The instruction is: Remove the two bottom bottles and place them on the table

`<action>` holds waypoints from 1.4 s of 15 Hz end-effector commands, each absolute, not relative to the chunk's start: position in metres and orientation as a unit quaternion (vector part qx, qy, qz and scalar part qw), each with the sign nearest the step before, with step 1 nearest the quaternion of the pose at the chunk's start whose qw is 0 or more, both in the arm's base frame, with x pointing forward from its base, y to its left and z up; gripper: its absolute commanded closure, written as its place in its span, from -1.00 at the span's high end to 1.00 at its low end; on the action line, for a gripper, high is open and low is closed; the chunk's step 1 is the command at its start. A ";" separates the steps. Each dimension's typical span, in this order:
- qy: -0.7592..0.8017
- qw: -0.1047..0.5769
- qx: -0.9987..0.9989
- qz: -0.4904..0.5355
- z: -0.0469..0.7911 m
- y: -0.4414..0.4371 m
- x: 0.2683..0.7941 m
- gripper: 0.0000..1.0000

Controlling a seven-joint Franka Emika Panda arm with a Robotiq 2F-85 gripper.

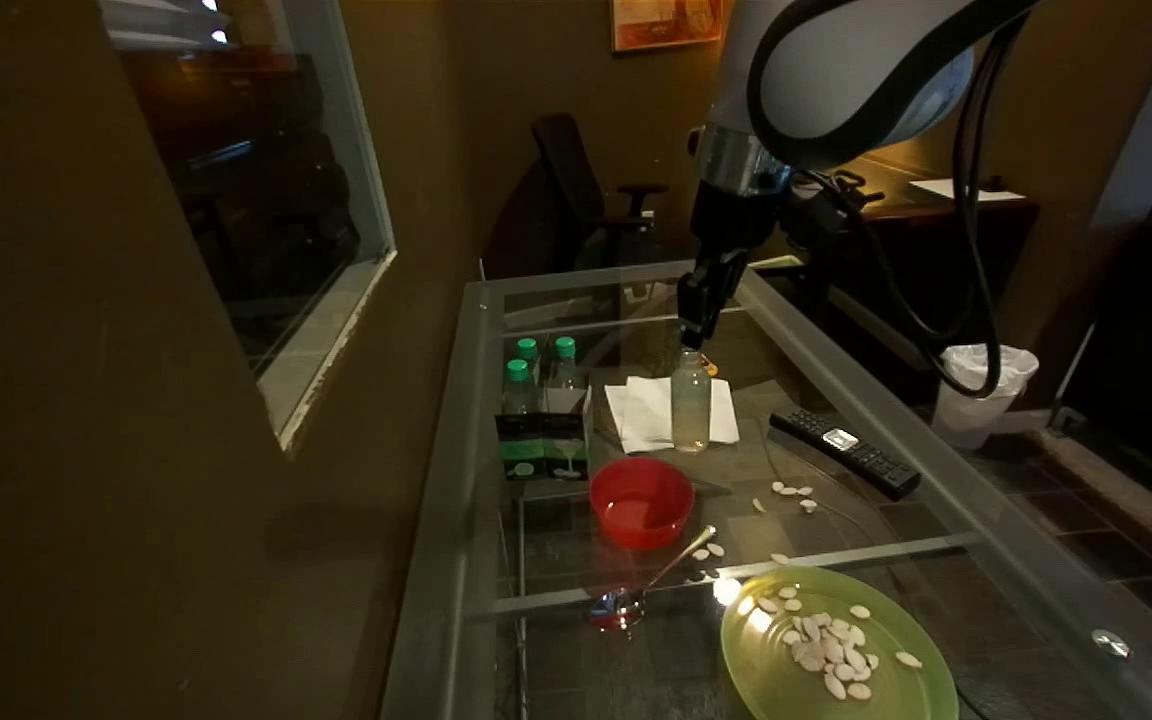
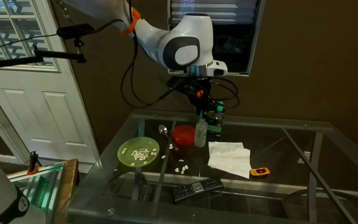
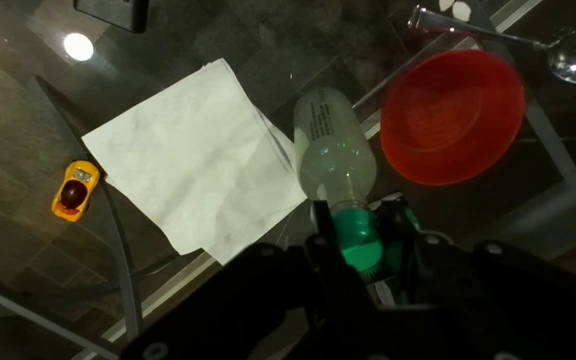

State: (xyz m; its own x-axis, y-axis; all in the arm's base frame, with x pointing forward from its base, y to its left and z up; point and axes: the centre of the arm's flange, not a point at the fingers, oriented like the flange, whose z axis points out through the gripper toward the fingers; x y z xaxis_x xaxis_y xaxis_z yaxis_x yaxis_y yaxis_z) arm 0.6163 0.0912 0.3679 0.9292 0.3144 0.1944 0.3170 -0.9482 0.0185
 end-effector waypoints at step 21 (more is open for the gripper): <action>-0.287 0.025 -0.944 -0.161 0.399 0.133 0.680 1.00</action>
State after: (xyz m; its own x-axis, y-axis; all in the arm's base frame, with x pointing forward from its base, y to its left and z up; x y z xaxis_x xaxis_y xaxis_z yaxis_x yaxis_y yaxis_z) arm 0.6510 0.1313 0.3950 0.7888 0.5426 0.2887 0.5525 -0.8318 0.0537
